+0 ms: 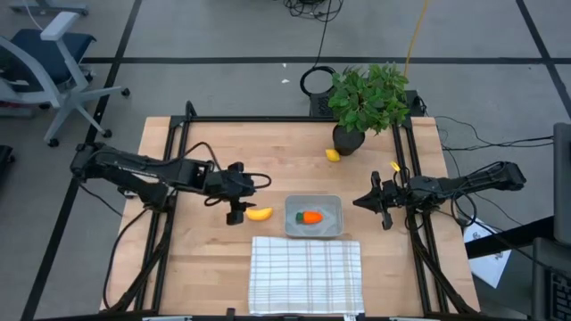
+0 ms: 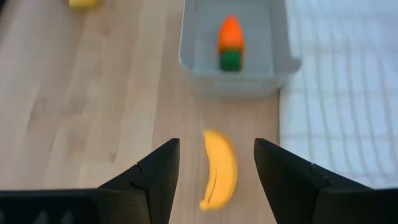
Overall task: Pick and placing Produce into tupperware
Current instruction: Put the yellow banana into the gray bin
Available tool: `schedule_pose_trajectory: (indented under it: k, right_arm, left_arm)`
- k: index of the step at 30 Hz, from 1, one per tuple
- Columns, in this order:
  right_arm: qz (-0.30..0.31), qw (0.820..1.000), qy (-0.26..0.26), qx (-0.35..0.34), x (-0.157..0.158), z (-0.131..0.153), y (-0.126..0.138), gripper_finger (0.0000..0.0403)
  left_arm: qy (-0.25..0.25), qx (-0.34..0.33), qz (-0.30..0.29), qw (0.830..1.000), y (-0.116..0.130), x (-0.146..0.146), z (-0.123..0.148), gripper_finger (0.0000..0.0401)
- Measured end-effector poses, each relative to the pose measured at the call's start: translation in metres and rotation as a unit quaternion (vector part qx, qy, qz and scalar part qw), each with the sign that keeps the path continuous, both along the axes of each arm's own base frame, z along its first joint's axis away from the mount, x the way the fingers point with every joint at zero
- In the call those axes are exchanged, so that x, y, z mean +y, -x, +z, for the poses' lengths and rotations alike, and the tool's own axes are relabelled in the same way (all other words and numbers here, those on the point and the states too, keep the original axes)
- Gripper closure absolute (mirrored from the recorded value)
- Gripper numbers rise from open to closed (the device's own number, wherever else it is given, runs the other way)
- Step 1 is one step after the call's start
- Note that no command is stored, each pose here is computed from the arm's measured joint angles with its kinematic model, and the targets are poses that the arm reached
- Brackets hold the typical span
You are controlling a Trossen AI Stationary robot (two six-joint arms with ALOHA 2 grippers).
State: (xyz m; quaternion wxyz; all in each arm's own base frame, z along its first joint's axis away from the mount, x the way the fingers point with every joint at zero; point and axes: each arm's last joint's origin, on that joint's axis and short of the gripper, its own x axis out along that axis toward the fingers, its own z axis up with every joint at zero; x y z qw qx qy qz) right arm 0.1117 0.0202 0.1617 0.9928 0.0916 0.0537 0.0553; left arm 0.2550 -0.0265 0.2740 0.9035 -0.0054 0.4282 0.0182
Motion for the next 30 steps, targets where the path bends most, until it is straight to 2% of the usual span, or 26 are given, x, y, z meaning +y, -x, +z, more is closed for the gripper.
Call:
schedule_pose_trajectory:
  k: [8, 14, 22, 30]
  right_arm:
    - [0.0, 1.0, 0.0, 0.002, 0.0, 0.0, 0.0, 0.0403]
    - [0.0, 1.0, 0.0, 0.002, 0.0, 0.0, 0.0, 0.0403]
    - [0.0, 1.0, 0.001, 0.003, 0.0, -0.001, 0.0, 0.0403]
    - [0.0, 1.0, 0.001, 0.006, 0.0, -0.001, 0.0, 0.0403]
  left_arm:
    - [0.031, 0.085, -0.015, 0.996, -0.016, 0.003, 0.002, 0.0189]
    - [0.03, 0.15, -0.015, 0.988, -0.029, 0.002, -0.002, 0.0189]
    - [0.025, 0.163, -0.018, 0.986, -0.036, 0.002, -0.007, 0.0189]
    - [0.015, 0.137, -0.008, 0.99, -0.04, 0.001, -0.011, 0.0189]
